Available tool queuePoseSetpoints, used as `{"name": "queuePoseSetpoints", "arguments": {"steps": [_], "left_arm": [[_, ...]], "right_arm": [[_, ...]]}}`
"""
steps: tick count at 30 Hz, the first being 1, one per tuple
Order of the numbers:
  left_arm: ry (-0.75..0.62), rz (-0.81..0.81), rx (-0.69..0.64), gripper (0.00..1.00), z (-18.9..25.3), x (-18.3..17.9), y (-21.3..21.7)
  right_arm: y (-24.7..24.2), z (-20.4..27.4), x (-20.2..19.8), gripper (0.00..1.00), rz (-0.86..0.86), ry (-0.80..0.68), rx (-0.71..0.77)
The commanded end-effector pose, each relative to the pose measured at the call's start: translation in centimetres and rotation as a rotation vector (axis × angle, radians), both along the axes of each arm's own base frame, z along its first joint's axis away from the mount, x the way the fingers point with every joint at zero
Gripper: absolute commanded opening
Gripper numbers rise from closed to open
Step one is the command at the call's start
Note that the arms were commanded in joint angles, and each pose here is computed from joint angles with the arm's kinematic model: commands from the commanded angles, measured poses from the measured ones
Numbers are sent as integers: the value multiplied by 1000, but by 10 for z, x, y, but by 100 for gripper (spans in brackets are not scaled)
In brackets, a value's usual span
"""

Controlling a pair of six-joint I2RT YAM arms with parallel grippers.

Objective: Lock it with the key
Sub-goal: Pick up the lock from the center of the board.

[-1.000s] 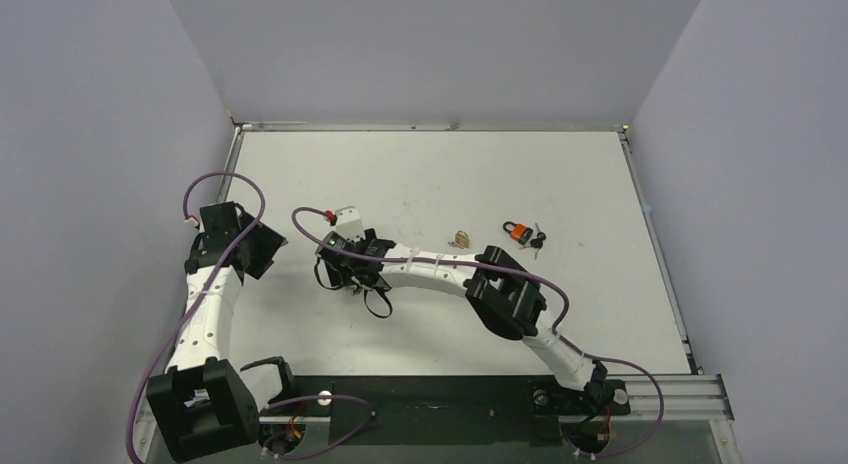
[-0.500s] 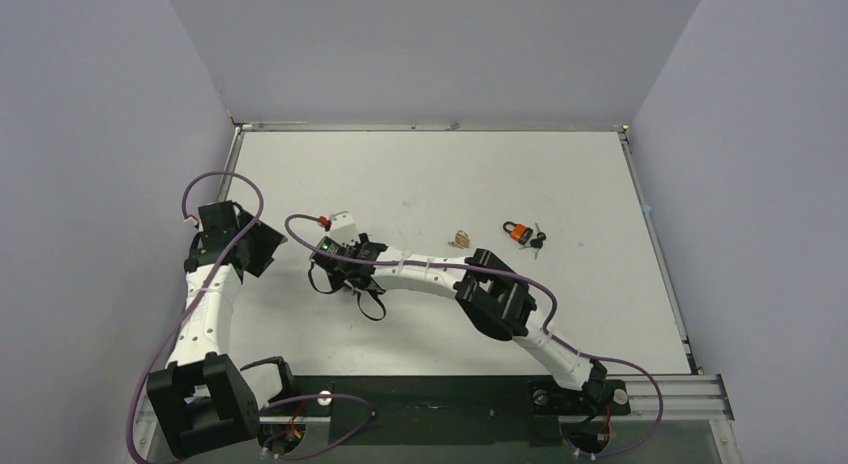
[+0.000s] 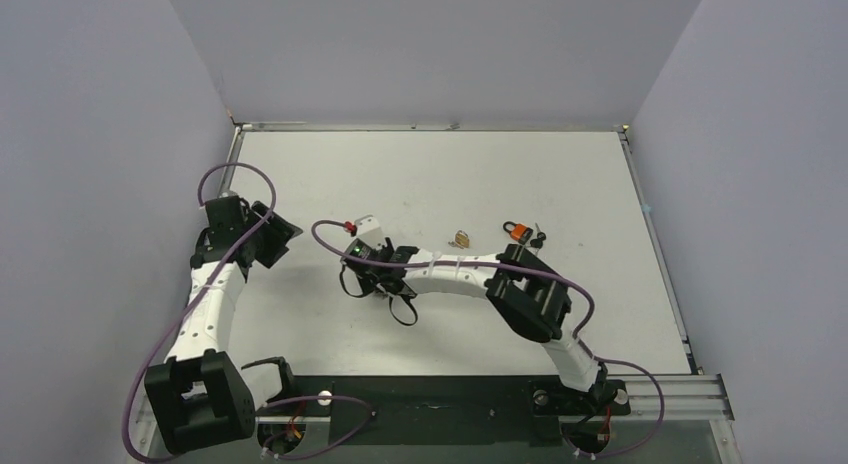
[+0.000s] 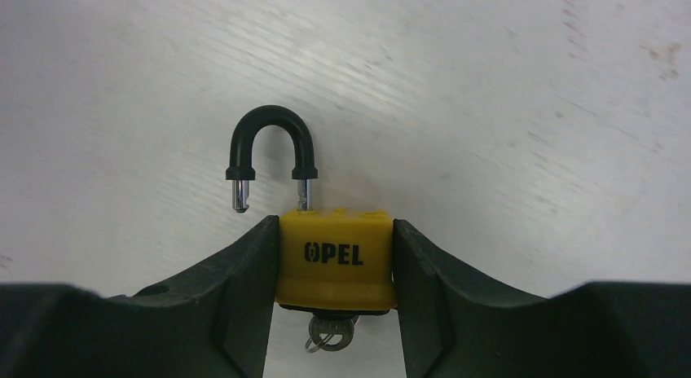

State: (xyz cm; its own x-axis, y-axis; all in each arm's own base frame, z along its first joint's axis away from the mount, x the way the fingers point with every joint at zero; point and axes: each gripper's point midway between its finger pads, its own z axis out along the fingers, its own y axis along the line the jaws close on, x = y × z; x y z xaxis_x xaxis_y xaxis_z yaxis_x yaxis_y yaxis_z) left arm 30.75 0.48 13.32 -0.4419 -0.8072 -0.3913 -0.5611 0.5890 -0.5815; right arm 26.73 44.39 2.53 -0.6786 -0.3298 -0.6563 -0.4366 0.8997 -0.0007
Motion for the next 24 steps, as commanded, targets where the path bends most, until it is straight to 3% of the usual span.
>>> {"name": "queuePoseSetpoints", "arguments": {"steps": [1, 10, 19, 24], "left_arm": [[-124, -261, -23, 53, 29, 18, -50], [-322, -634, -120, 53, 101, 16, -140], [-695, -972, -276, 53, 210, -24, -200], [-699, -1097, -351, 53, 225, -50, -237]], "right_arm": [[-14, 101, 23, 0, 19, -151, 180], [-81, 191, 0, 0, 136, -308, 307], [-127, 239, -27, 0, 234, -386, 341], [-153, 258, -33, 0, 219, -458, 284]]}}
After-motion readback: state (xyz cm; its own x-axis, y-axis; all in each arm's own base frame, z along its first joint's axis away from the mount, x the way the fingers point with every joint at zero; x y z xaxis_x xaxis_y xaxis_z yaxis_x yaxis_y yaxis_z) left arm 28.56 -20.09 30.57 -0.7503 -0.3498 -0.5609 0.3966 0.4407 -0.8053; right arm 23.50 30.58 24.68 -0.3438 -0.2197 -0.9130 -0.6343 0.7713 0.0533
